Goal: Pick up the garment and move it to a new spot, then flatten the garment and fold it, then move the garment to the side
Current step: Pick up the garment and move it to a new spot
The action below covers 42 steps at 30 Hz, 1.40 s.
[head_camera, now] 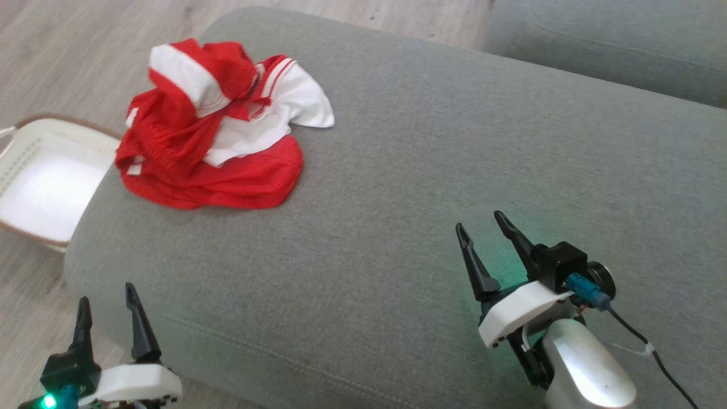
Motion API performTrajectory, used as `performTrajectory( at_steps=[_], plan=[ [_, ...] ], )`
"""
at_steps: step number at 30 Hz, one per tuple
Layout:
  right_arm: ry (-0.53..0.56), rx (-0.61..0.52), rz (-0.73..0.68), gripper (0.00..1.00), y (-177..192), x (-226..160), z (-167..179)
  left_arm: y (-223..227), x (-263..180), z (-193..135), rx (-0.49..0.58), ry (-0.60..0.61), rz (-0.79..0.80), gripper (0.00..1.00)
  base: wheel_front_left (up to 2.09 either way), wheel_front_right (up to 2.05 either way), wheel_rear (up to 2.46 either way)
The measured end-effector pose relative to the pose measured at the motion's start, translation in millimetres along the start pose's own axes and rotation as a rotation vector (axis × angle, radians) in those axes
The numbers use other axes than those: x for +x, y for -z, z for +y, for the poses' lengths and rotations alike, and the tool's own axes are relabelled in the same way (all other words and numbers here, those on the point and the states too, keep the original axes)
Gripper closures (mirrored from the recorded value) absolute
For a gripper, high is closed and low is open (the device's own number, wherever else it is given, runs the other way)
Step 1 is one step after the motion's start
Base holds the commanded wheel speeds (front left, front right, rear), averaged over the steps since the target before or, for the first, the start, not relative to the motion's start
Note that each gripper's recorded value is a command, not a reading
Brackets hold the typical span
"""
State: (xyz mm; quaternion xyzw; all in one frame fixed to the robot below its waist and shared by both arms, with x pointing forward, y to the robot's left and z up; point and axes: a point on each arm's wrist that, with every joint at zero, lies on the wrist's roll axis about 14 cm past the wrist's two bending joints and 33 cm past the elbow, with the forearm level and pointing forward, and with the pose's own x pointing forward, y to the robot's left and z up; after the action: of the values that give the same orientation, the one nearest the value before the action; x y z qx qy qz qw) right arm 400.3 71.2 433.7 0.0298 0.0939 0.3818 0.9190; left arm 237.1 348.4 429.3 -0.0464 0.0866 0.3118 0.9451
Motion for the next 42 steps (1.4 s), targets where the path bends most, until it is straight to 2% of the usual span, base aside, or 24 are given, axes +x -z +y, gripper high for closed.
performTrajectory(
  at_steps=[7, 11, 15, 22, 27, 30, 34, 41, 42],
  plan=[
    [-0.038, 0.02, 0.04, 0.0, 17.2, 8.5, 8.5, 1.4, -0.7, 11.3, 0.004, -0.047, 0.011, 0.0, 0.0, 0.0, 0.0],
    [-0.037, 0.013, 0.051, 0.0, 23.5, 13.9, 2.2, -14.8, 20.4, 4.0, -0.022, -0.049, -0.027, 0.0, 0.0, 0.0, 0.0],
    [-0.018, 0.009, 0.05, 0.0, 27.0, 22.0, -12.6, -45.1, 58.1, -18.2, -0.015, 0.016, -0.097, 0.0, 0.0, 0.0, 0.0],
    [0.059, 0.026, 0.053, 0.0, 40.1, 24.2, -53.3, -68.1, 128.6, -49.2, 0.031, 0.112, -0.108, 0.0, 0.0, 0.0, 0.0],
    [0.093, 0.034, 0.013, 0.0, 38.2, 31.4, -73.8, -79.1, 175.2, -89.5, 0.073, 0.196, -0.102, 0.0, 0.0, 0.0, 0.0],
    [0.115, 0.041, 0.001, 0.0, 39.1, 31.4, -84.9, -67.2, 194.0, -104.0, 0.101, 0.22, -0.053, 0.0, 0.0, 0.0, 0.0],
    [0.136, 0.048, -0.014, 0.0, 40.7, 31.0, -95.0, -36.8, 206.7, -107.4, 0.146, 0.227, 0.06, 0.0, 0.0, 0.0, 0.0],
    [0.163, 0.05, -0.029, 0.0, 40.7, 30.3, -108.3, 1.4, 215.9, -121.0, 0.15, 0.228, 0.198, 0.0, 0.0, 0.0, 0.0],
    [0.167, 0.048, -0.031, 0.0, 40.1, 29.8, -109.6, 4.8, 216.2, -121.4, 0.15, 0.221, 0.214, 0.36, 0.0, 0.0, 0.0]
  ],
)
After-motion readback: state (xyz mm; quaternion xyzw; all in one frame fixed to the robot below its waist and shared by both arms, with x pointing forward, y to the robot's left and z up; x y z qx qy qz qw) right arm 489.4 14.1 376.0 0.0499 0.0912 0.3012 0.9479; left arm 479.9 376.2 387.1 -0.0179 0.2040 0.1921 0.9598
